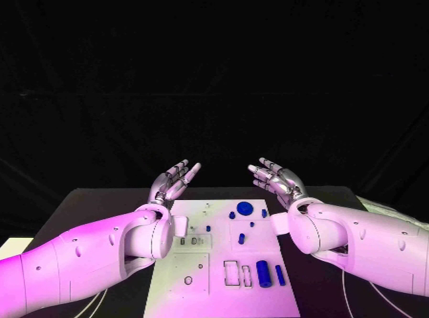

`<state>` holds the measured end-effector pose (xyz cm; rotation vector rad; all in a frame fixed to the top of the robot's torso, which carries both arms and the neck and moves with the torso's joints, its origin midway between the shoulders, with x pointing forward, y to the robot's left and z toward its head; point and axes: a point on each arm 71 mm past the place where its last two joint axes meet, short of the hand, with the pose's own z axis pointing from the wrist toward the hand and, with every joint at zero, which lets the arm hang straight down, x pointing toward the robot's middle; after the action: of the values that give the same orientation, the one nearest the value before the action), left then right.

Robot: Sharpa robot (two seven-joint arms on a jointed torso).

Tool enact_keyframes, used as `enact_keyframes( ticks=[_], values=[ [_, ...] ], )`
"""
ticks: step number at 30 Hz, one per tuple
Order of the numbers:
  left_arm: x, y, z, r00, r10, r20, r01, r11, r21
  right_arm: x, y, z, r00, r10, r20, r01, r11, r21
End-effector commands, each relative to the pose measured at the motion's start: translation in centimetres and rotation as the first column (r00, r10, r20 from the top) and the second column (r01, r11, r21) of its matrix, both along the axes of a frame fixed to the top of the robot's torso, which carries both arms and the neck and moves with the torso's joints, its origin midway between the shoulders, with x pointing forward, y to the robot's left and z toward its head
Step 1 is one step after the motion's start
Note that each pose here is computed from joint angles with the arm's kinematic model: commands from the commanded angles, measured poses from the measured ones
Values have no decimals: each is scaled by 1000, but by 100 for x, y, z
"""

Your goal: Assemble the parts on the task board

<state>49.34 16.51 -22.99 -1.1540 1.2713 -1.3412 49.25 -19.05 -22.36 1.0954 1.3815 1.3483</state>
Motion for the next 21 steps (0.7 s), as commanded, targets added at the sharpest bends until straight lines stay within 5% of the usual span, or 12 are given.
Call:
enact_keyframes(
  ticks=[1, 9, 10, 21],
  values=[
    [-2, -50, 39, 997, -66, 43, 67, 998, -19, 6, 119, -6, 980, 196, -25, -196, 980, -8],
    [-2, -50, 39, 997, -66, 43, 67, 998, -19, 37, 133, -4, 968, 247, -34, -248, 969, -20],
    [7, 154, 18, 998, -63, 21, 64, 997, -52, 105, -40, 94, 965, 238, 111, -204, 946, -250],
    [-109, 280, 123, 994, -98, 58, 98, 995, -14, 200, -191, 351, 927, 267, 264, -113, 869, -482]
  ],
)
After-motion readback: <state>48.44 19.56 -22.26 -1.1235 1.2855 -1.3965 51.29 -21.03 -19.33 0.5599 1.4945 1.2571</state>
